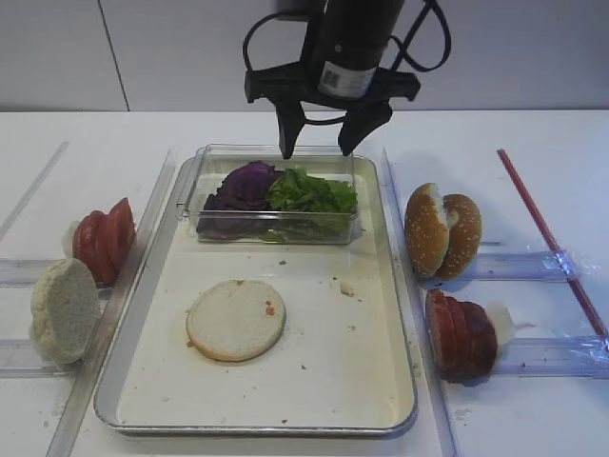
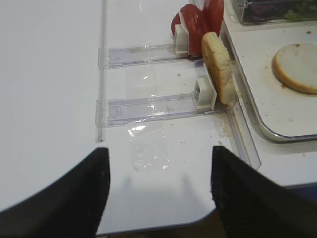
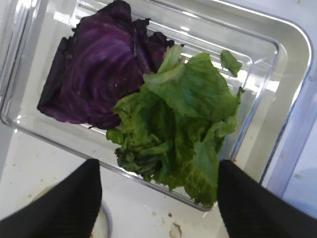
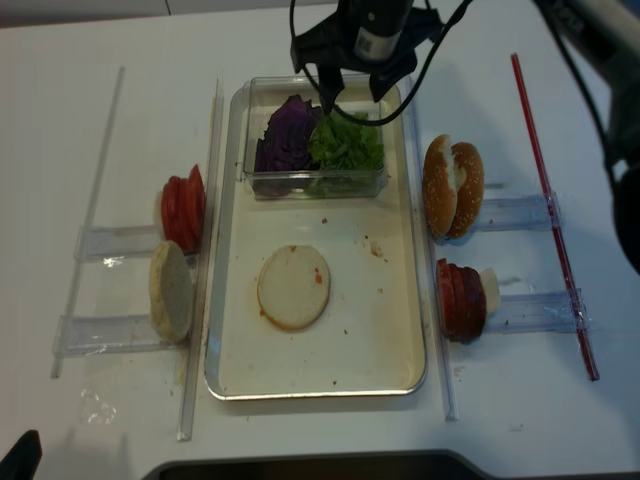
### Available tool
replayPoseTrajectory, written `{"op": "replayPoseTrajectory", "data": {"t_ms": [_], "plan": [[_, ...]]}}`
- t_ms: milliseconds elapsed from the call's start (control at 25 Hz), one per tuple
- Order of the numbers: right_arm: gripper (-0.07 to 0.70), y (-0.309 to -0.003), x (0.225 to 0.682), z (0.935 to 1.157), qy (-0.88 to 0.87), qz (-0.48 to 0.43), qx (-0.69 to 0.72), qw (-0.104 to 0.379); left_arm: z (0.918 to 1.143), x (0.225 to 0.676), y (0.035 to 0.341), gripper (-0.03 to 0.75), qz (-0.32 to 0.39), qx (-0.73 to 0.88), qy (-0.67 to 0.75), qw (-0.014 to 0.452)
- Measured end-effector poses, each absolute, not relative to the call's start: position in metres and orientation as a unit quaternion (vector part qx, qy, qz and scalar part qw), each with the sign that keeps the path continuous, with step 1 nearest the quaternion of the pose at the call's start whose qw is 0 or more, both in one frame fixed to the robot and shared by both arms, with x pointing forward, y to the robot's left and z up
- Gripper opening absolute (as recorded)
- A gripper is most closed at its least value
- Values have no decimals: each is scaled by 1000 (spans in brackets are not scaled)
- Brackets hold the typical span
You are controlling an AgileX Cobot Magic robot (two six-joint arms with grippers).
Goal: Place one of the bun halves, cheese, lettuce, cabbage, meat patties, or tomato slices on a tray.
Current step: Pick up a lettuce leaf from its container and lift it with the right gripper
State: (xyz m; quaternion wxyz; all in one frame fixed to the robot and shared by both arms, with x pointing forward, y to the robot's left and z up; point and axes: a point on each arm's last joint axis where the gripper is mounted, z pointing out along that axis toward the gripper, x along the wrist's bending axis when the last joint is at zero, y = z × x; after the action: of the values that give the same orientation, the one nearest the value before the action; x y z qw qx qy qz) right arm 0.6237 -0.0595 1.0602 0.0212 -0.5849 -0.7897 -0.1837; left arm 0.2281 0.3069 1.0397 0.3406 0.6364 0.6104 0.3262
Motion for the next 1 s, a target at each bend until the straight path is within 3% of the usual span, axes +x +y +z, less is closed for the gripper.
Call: {"op": "replayPoseTrajectory", "data": {"t_ms": [240,520,1000], "plan": [[512,-52,637,1036,-784,-171,-597,29,1040,228,307,411,326,636,610,341],[565,-50,642,1024,-785,-159,-598,28,1040,228,307,411,326,636,610,341],[571,-47,648,997,-789,-136,-598,36,1040,228,307,411,326,636,610,341]]}}
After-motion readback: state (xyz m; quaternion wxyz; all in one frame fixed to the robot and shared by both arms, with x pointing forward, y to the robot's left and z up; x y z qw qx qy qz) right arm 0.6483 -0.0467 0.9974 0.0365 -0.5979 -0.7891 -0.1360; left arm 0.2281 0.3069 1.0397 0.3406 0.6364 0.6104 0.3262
